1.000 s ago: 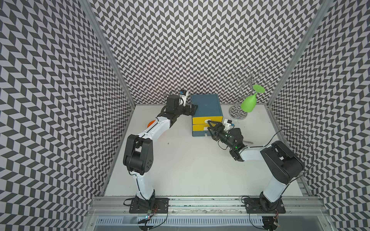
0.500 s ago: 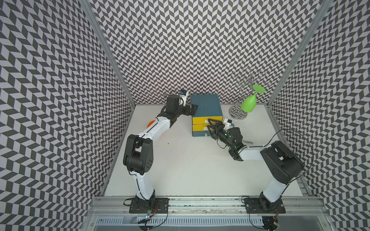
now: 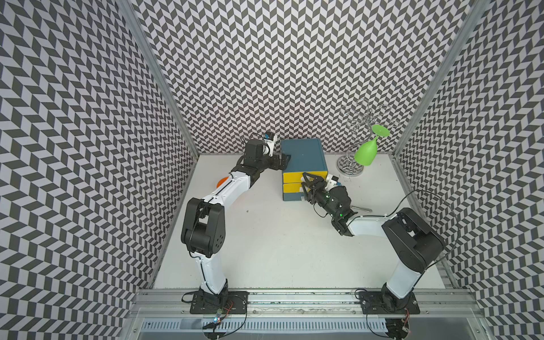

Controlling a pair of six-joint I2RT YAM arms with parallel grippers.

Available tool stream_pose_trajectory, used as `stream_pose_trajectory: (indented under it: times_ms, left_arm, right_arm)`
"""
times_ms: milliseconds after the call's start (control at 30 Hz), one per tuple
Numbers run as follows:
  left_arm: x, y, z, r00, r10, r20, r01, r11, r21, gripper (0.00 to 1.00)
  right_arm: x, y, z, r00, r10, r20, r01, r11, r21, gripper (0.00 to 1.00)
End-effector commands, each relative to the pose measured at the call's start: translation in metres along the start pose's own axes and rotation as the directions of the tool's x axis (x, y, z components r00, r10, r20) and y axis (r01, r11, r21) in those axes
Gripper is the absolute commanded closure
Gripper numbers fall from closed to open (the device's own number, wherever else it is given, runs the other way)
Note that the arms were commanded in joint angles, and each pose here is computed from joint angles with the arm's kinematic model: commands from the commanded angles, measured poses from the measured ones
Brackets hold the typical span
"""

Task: Take the postcards out of the drawer
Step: Open the drawer in the storage box.

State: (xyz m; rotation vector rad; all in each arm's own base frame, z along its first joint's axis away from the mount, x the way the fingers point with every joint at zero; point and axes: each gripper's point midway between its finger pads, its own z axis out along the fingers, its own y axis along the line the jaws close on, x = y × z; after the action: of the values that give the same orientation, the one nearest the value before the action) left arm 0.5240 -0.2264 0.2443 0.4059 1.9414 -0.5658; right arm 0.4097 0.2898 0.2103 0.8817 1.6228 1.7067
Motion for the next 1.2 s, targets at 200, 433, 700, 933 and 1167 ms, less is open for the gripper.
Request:
stream_pose_trajectory:
  times_ms: [200,433,700,933,1167]
  left_arm:
    - [0.022,-0.001,0.003,0.997,0.007,-0.073,-0.006,1.0,0.002,0.01]
    - [0.021,-0.001,0.003,0.997,0.007,-0.072,-0.006,1.0,0.003,0.01]
    - [0.016,-0.005,0.0,0.998,0.008,-0.058,-0.007,1.0,0.018,0.01]
    - [0.015,-0.004,-0.001,0.998,0.009,-0.055,-0.008,1.0,0.018,0.01]
    - [0.012,-0.004,-0.002,0.999,0.014,-0.048,-0.013,1.0,0.017,0.01]
  right_arm:
    - [-0.009,0.008,-0.001,0.997,0.015,0.073,-0.013,1.0,-0.026,0.45]
    - [-0.012,0.007,0.001,0.996,-0.001,0.093,0.002,1.0,-0.009,0.51]
    - [-0.015,0.004,0.002,0.994,-0.015,0.109,0.015,1.0,0.004,0.6]
    - [-0.016,0.006,0.0,0.992,-0.046,0.119,0.044,0.999,0.016,0.65]
    - [-0.005,0.015,-0.013,0.991,-0.08,0.103,0.078,0.997,0.025,0.65]
